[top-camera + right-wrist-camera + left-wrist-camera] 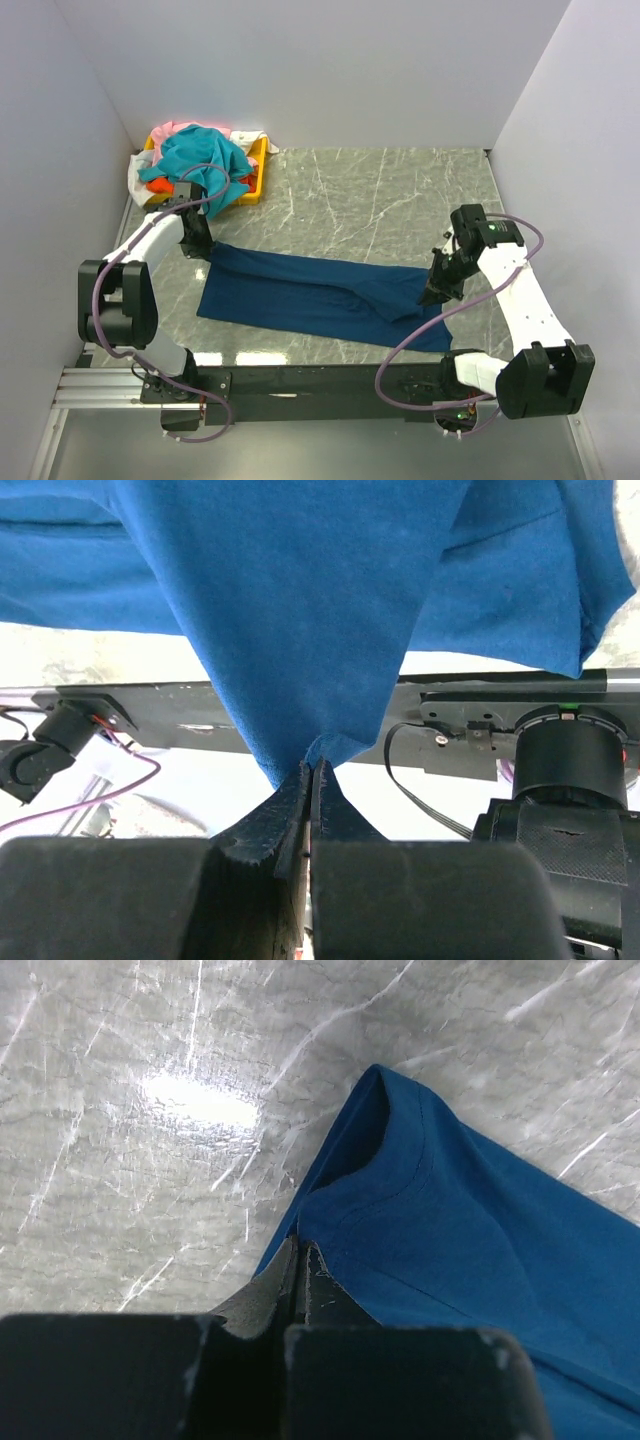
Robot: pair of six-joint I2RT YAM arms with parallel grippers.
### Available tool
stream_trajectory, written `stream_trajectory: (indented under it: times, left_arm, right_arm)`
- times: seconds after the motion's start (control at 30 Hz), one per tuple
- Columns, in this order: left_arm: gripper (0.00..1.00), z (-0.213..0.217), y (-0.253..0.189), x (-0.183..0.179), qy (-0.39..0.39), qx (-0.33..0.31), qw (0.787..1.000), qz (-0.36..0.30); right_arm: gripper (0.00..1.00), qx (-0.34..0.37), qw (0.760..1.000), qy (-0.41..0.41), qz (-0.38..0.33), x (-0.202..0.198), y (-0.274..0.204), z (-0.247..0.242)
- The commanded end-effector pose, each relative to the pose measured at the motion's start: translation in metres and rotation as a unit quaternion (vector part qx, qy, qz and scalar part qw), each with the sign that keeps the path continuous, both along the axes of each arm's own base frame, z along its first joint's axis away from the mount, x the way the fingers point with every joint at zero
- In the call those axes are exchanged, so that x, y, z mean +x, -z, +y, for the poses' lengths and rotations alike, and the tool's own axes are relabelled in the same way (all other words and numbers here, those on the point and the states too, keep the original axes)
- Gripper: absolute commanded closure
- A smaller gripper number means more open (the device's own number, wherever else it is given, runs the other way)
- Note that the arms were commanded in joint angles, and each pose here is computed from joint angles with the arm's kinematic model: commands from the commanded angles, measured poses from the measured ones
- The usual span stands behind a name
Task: Fold and stack the t-shirts
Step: Fold the tshirt
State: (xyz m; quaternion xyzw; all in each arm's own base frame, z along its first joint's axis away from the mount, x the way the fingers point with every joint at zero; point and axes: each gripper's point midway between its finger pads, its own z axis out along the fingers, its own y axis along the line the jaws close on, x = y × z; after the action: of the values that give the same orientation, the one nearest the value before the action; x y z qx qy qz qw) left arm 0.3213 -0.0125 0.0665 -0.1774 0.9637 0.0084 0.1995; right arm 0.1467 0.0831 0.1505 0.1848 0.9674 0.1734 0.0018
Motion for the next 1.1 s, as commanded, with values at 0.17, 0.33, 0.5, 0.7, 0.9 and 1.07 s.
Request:
stream_trajectory:
  times: [0.17, 0.33, 0.5, 0.7, 0.9, 1.07]
  left_arm:
    - [0.91, 0.008, -0.010, 0.002, -0.027, 0.011, 0.999, -0.015]
    - [0.41, 0.005, -0.018, 0.012, -0.030, 0.002, 0.999, -0.028]
    - [0.33, -0.001, -0.040, 0.029, -0.026, 0.001, 0.998, -0.063]
    - [0.32, -0.025, -0.051, 0.040, -0.008, -0.032, 0.995, -0.090]
    - [0.31, -0.048, -0.049, 0.042, 0.004, -0.078, 0.992, -0.095]
    - [0.31, -0.070, -0.050, 0.046, 0.025, -0.098, 0.989, -0.104]
  right_arm:
    - [1.00, -0.041, 0.999, 0.019, -0.005, 0.000, 0.016, -0.011]
    - [0.69, -0.104, 0.994, 0.043, -0.004, 0.011, 0.034, -0.028]
    - [0.55, -0.179, 0.981, 0.025, -0.077, 0.037, 0.004, -0.033]
    - [0.59, -0.054, 0.981, -0.077, -0.172, 0.057, -0.012, 0.041]
    - [0.61, 0.009, 0.972, -0.184, -0.145, 0.039, 0.025, 0.089]
    - [0.61, 0.014, 0.956, -0.270, -0.113, 0.026, 0.048, 0.117]
